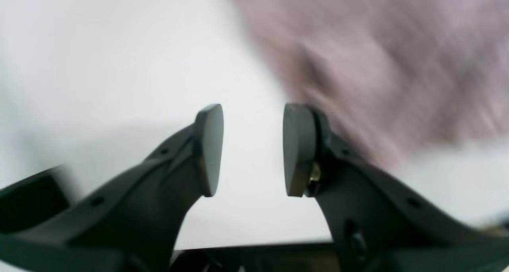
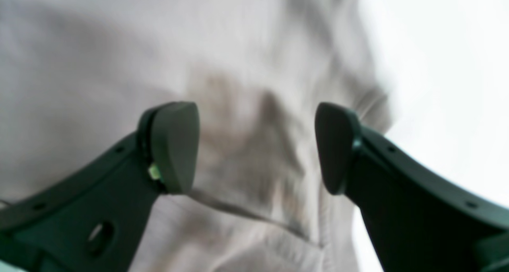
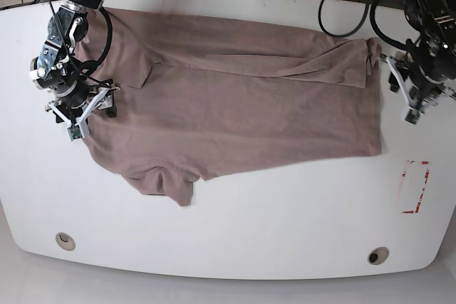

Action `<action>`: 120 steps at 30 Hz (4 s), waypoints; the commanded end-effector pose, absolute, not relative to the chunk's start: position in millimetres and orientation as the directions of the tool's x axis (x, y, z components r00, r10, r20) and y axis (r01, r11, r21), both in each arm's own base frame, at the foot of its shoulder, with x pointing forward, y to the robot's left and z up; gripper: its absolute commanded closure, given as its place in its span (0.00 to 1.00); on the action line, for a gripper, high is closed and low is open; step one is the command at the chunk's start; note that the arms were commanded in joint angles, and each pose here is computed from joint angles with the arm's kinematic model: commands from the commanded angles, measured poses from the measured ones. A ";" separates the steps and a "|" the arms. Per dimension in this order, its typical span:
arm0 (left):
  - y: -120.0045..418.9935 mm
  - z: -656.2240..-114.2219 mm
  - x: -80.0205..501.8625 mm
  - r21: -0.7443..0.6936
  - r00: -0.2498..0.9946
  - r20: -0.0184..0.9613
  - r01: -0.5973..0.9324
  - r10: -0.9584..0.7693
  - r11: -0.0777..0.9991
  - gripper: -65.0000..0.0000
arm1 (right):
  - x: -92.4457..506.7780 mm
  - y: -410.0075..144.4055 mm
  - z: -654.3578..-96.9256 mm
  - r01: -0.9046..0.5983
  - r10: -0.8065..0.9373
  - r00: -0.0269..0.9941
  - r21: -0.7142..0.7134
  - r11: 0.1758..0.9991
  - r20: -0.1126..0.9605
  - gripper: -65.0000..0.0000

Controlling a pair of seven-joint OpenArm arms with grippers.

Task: Layout the t-shirt on the table in an organized manner, then fold the t-shirt properly
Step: 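Release the shirt with the left gripper and move it to the shirt's side edge, then grasp the shirt side edge with the left gripper, then pull the shirt side edge with the left gripper toward the shoulder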

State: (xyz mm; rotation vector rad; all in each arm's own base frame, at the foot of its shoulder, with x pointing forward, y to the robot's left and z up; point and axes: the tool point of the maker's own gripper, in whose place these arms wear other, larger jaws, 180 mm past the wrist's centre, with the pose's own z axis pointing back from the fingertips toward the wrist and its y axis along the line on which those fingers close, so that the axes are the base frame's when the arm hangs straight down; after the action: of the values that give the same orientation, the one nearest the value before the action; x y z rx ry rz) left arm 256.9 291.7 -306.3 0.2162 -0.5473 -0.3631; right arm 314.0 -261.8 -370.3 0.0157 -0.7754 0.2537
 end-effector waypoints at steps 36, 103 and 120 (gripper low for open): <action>246.8 -412.4 384.4 0.000 0.834 0.483 0.306 -0.268 0.952 0.64 | 331.1 -225.4 -426.0 -0.258 0.125 0.745 0.111 0.960 0.655 0.90; 201.8 -357.2 262.2 0.344 0.748 0.253 0.523 -0.614 0.780 0.37 | 354.4 -251.1 -433.7 -0.197 0.041 0.749 0.163 0.967 0.661 0.91; 185.2 -364.3 259.5 0.325 0.720 0.240 0.573 -0.652 0.752 0.37 | 343.5 -251.0 -442.3 -0.192 0.039 0.764 0.169 0.967 0.644 0.91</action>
State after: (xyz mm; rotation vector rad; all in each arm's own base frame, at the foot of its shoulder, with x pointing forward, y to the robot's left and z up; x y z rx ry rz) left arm 252.8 189.2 -371.3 0.2317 -0.3229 -0.6706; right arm 354.8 -240.8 -432.2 0.2808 -0.7733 0.1062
